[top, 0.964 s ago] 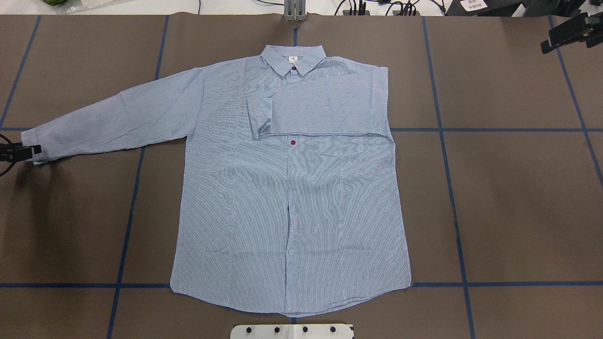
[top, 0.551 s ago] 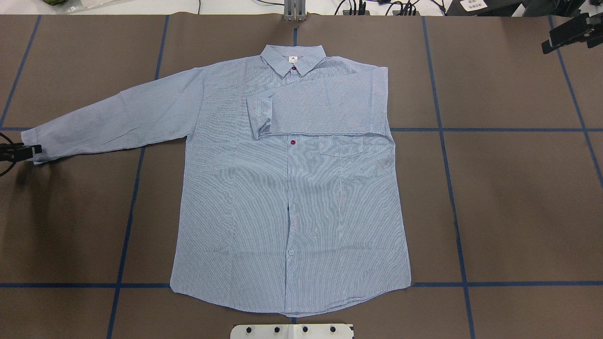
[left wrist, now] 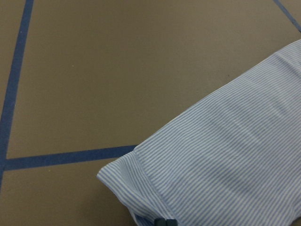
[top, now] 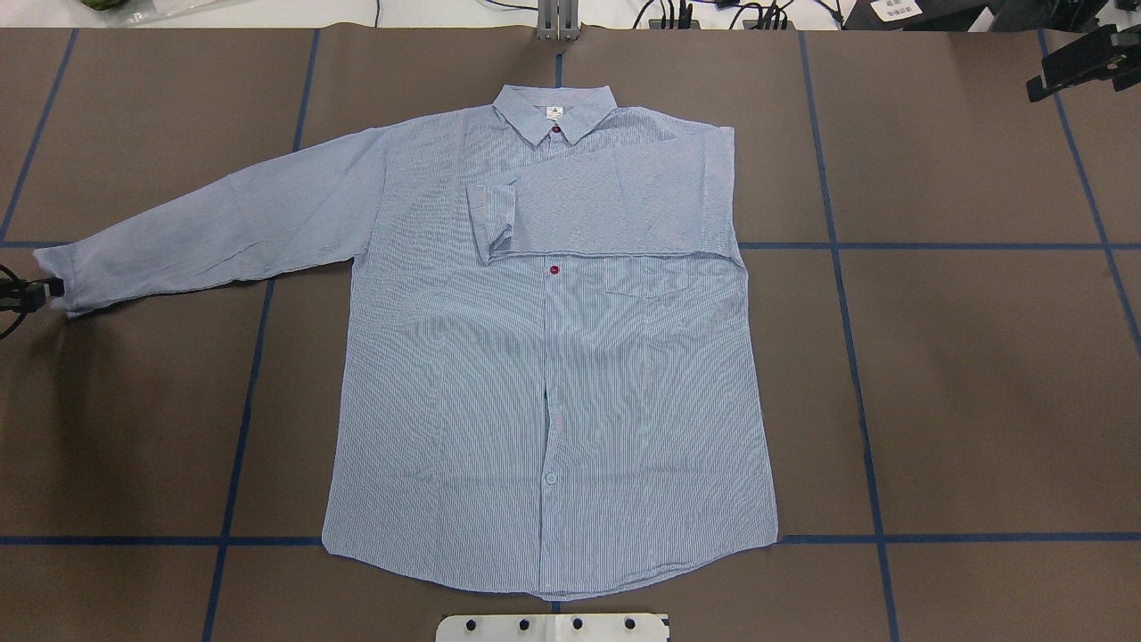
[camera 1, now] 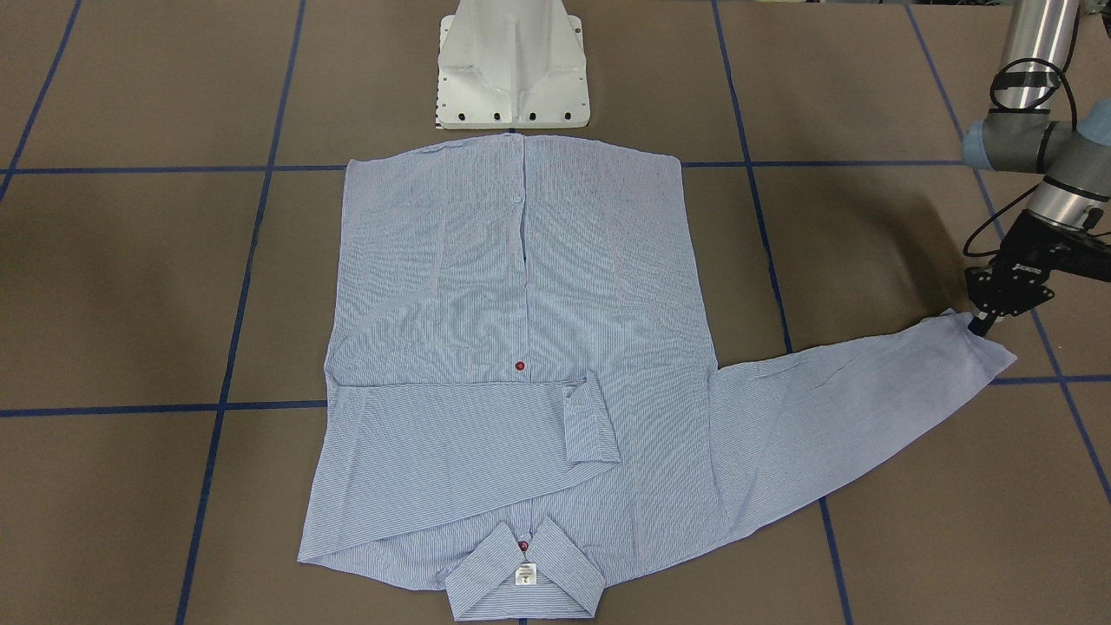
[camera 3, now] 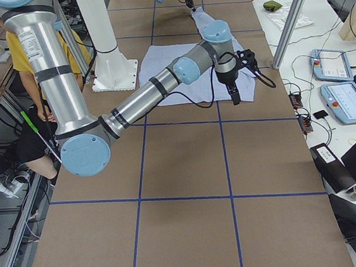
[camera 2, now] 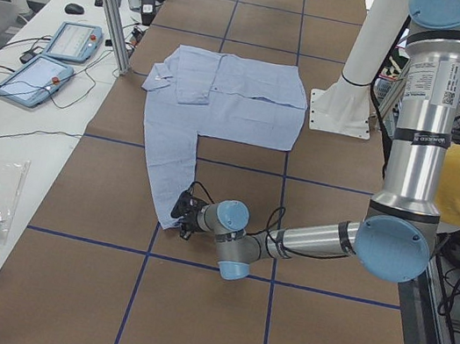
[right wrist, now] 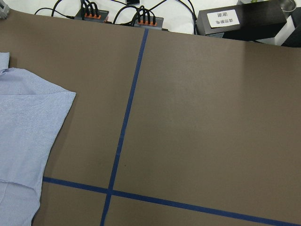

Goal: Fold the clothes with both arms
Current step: 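Lower the left gripper to the other cuff and grasp it, then carry the grasped sleeve with the left gripper across the shirt toward the collar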

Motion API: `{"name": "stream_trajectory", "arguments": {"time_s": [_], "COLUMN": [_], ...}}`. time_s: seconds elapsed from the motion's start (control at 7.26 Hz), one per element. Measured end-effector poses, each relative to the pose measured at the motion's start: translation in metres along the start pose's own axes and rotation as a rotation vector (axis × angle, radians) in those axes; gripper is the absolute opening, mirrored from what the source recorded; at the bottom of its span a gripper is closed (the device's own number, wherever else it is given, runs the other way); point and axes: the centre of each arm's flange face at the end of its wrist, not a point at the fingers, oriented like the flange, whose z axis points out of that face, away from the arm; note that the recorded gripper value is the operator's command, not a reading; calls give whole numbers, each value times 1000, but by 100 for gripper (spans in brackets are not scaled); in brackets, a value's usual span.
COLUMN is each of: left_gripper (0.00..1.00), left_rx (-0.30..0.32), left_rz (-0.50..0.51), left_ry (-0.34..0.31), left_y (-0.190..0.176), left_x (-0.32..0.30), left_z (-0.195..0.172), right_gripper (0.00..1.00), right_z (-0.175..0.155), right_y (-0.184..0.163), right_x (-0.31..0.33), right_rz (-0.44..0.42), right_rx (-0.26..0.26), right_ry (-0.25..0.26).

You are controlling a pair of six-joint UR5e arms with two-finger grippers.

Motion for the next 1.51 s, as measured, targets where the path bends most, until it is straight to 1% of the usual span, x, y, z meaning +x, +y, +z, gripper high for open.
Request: {"name": "stream_trajectory", "arguments": {"time_s": [0.14,0.28,0.41,0.69,0.83,0.96,1.24,1.38,1.51], "left_gripper": [0,0,0,0,0,0,0,0,0], "left_rx": [-35,-73,-79,-20,-8,-23,-70,-104,-131], "left_rz": [5,14,28,76,91,76,-62,-126,-183], "left_ry": [44,104,157,263,310,351,428,464,480], "left_y": [0,-6,-21,-73,-104,-139,-213,-232,-241], "left_x": [9,24,43,101,136,178,291,359,431], "left_z": [-2,-5,-7,-6,1,11,22,30,42], "right_gripper": [100,100,100,100,100,100,100,100,100], "right_z": [0,0,0,0,0,1,1,1,1], "right_y": [0,0,0,0,0,0,0,0,1], "right_x": [0,0,0,0,0,0,1,1,1], "right_rz": [1,3,6,12,14,15,18,19,19], "right_rx": [0,0,0,0,-1,-1,-2,-3,-4], "right_ry": [0,0,0,0,0,0,1,1,1]}}
